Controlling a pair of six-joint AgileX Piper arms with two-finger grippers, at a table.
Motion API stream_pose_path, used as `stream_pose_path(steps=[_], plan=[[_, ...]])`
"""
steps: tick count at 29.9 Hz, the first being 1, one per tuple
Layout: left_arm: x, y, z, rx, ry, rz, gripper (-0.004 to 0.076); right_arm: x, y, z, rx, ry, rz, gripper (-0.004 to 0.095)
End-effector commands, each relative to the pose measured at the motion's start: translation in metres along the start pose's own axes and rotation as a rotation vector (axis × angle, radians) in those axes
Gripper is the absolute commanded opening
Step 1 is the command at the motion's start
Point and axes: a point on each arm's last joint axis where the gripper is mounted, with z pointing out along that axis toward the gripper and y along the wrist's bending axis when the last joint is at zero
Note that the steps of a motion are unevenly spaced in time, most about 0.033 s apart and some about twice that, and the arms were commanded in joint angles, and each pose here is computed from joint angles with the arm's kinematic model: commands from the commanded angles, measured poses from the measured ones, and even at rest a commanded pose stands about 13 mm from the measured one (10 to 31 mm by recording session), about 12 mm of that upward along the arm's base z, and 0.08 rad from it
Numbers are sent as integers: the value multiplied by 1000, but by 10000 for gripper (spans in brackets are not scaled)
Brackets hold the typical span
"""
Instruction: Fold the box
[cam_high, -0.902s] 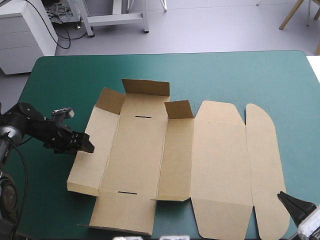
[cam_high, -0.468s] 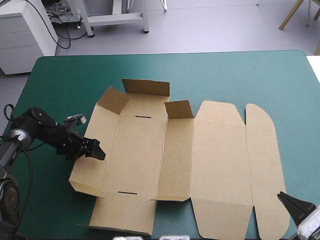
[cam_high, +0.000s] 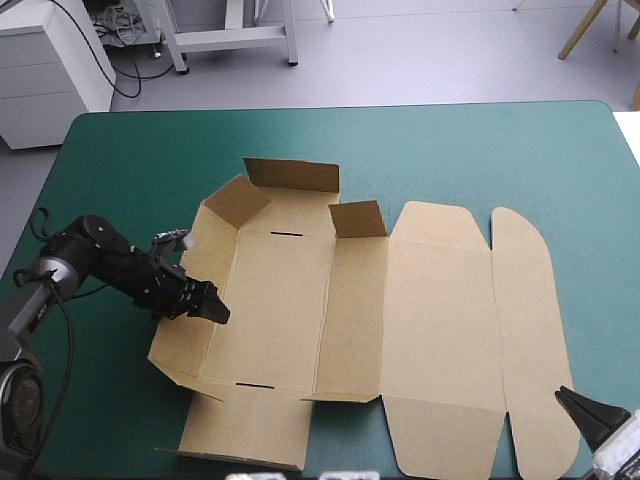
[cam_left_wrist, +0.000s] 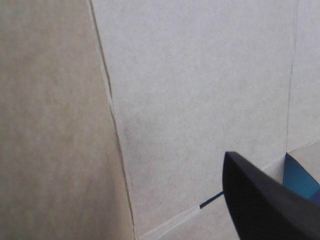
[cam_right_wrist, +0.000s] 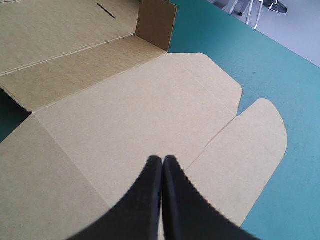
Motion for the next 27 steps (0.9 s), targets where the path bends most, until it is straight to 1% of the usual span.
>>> stream_pose_path(steps=[1,3,4,5,7,9,10,14,16,19,22,24,27], plan=[[-1,-14,-11,44,-39,22,465,-10,-3,-1,22,-55,-8,-19],[-2,-14,-11,36,-54,22,424,-10,-3,-1,22,-55,-8,-19],[-2,-13,-11,33,-60,21,393,-10,-3,-1,22,-55,-8,-19],[-3,-13,-11,30,-65,19,344,-10,-3,-1,22,-55,-8,-19],[-5,-12,-11,18,-83,19,211,-10,-3,-1,22,-55,-8,-19],[-7,-11,-12,4,-109,19,45,-10,-3,-1,22,-55,-8,-19],[-8,-11,-12,-2,-121,19,-7,-10,-3,-1,22,-54,-8,-19],[-9,-9,-12,-15,-138,21,-10,-10,-3,-1,21,-53,-8,-19],[-10,-9,-14,-37,-131,53,-10,-10,-3,-1,21,-53,-8,-19],[-13,-7,-21,-103,-130,96,-10,-10,-3,-1,21,-53,-8,-19],[-24,-9,-33,-151,-189,135,-10,-10,-3,-1,21,-53,-8,-19],[-32,-15,-43,-207,-220,193,-10,-10,-3,-1,21,-53,-8,-19],[-43,-26,-51,-313,-198,301,-10,-10,-3,-1,21,-53,-8,-19]])
